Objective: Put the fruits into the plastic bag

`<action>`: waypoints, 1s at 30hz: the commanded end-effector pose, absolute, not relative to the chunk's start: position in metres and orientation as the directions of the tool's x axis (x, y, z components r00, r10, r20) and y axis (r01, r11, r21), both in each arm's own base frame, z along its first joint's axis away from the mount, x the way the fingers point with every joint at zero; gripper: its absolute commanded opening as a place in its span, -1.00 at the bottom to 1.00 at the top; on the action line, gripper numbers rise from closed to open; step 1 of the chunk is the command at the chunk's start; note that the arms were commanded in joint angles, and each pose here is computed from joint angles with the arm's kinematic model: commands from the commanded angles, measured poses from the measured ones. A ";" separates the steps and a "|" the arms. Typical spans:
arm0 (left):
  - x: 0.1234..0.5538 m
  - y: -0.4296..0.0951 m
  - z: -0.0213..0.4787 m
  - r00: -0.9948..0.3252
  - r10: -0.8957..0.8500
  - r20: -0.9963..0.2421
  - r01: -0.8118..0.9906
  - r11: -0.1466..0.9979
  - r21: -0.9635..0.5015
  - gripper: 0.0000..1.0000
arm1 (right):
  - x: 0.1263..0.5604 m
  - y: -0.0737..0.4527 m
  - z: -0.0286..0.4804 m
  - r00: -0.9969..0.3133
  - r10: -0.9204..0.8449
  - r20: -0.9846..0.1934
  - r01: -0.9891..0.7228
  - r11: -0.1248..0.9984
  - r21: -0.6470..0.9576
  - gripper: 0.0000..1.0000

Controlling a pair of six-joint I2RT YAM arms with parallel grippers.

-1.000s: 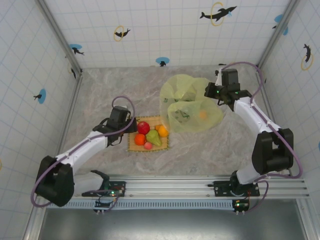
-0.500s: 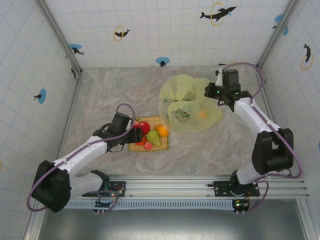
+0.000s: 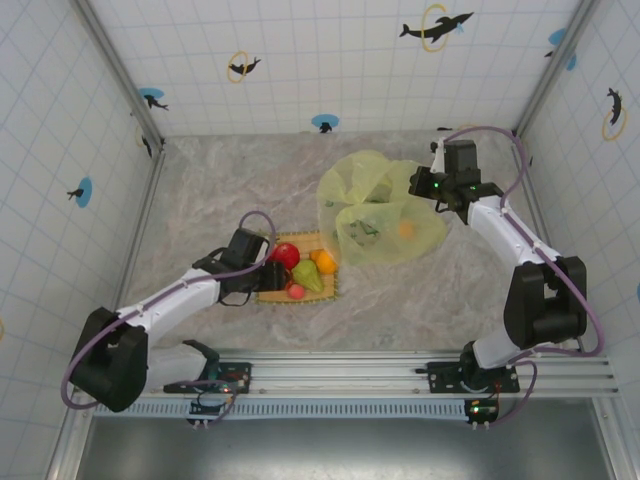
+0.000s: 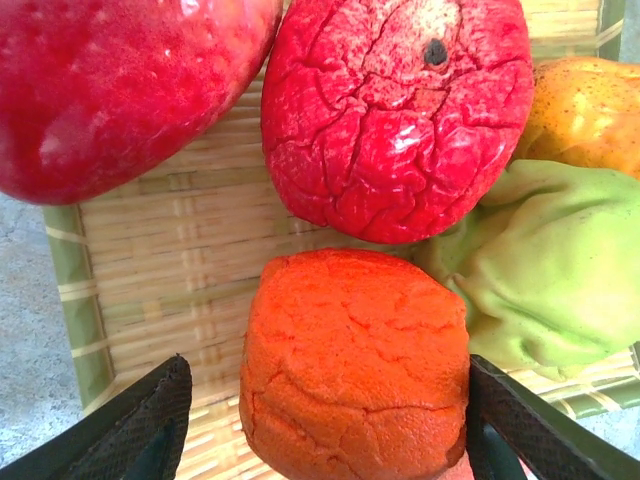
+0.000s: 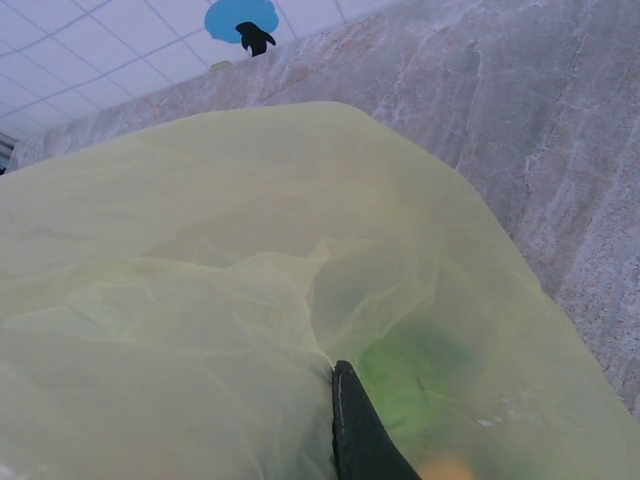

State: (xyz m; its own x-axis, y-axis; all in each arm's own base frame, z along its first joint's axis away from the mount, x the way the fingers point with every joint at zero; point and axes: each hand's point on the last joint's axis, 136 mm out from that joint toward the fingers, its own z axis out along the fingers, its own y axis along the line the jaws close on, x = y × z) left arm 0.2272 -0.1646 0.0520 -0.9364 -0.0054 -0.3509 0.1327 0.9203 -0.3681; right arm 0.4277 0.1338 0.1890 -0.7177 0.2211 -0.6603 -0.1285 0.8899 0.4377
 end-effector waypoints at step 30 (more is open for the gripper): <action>0.255 -0.183 0.147 -0.757 -0.082 -0.648 0.295 0.842 -0.451 -0.14 | 0.427 0.134 0.194 -0.709 0.225 -0.668 -0.139 0.884 0.445 -1.00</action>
